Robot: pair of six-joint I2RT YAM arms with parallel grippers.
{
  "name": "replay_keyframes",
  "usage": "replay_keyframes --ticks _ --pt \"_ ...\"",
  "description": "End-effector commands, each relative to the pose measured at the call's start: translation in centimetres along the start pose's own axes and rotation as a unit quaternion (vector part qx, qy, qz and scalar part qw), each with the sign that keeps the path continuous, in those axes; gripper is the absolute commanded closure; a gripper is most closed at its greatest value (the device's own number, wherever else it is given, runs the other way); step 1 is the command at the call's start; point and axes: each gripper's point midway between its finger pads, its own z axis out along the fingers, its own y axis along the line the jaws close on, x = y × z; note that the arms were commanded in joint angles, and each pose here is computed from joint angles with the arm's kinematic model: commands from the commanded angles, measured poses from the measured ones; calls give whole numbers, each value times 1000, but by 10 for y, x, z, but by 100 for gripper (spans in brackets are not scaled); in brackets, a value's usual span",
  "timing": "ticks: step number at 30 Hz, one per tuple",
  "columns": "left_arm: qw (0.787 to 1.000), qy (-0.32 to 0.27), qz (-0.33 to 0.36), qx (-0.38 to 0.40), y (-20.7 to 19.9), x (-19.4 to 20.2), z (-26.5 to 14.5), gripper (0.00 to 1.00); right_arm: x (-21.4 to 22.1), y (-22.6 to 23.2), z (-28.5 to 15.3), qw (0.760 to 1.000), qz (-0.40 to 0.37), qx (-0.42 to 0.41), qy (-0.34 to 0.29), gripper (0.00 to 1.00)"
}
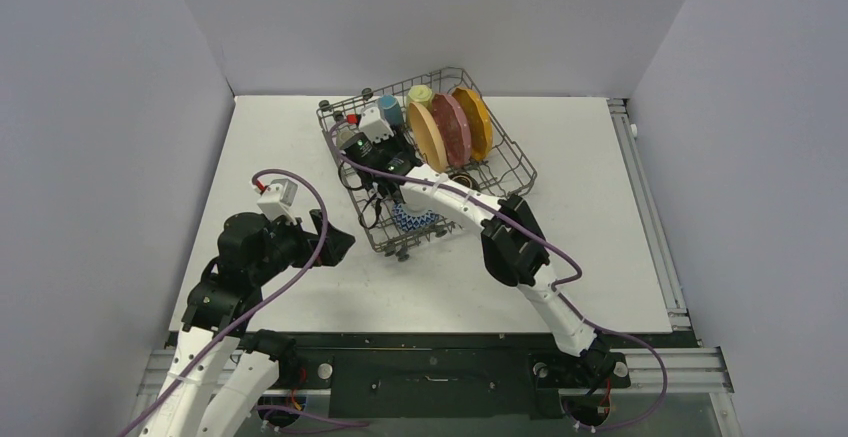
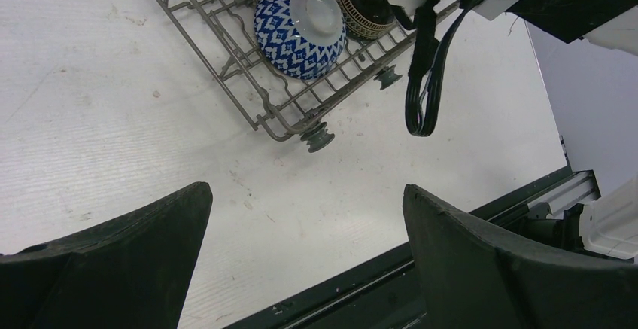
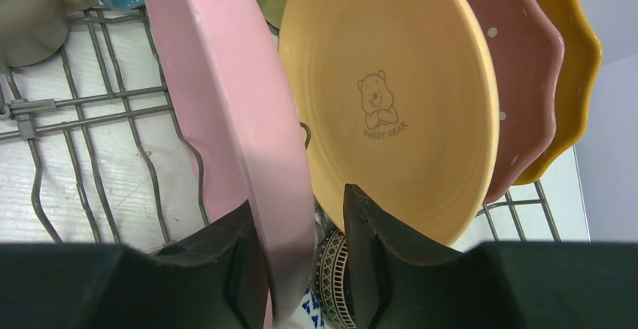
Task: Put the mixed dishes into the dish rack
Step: Insert the plate into the dish rack.
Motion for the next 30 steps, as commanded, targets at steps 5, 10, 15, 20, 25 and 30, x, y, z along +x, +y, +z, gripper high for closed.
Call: replay_keyframes --ticks 5,10,15,20,25,30 --pt "999 -26 14 18 -7 -15 2 4 -27 -10 -3 999 44 5 -24 60" --pt "999 -25 14 19 -7 -15 2 4 -30 -10 -5 998 54 -3 -25 55" --pt "999 -26 14 19 -7 -15 2 4 -35 -10 -10 997 72 -17 -28 51" --pt "999 -26 14 19 -7 -15 2 4 -44 -10 -18 994 99 -40 -31 50" --pt "999 -27 13 18 -6 -15 2 4 -51 -14 -24 991 116 -51 -35 49" --pt "999 -28 13 19 -6 -15 2 4 -57 -21 -31 990 126 -54 -38 47"
